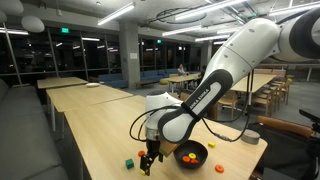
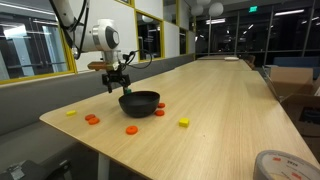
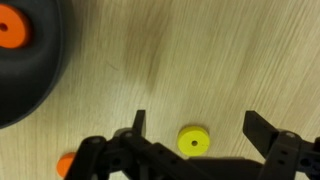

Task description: Put some of the discs on the table in the bowl

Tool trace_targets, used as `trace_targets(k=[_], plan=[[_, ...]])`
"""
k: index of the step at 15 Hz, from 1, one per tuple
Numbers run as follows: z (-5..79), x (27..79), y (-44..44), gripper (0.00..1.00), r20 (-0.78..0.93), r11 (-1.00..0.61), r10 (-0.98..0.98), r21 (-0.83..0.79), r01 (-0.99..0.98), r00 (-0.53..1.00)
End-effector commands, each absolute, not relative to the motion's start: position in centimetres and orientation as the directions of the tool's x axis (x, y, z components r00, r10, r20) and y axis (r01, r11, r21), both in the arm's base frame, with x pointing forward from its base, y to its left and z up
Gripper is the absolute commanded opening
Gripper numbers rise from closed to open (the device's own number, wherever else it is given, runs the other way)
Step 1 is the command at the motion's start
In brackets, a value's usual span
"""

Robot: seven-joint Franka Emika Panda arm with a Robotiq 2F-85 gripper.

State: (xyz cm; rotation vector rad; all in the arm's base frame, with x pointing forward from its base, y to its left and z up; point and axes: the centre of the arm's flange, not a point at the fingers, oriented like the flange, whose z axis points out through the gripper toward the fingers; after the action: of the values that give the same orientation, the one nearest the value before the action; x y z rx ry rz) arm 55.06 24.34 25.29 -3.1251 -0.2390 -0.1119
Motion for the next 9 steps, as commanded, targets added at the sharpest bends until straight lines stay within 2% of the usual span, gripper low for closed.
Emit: trace_targets(k=[1,9], plan=[[25.1,57.7,25.1,1.0,0.061,-0.983,0.18,-0.023,0.181,0.982],[23.3,59.8,25.9,1.0,0.042,-0.977,0.21,-0.031,0.211,0.977]])
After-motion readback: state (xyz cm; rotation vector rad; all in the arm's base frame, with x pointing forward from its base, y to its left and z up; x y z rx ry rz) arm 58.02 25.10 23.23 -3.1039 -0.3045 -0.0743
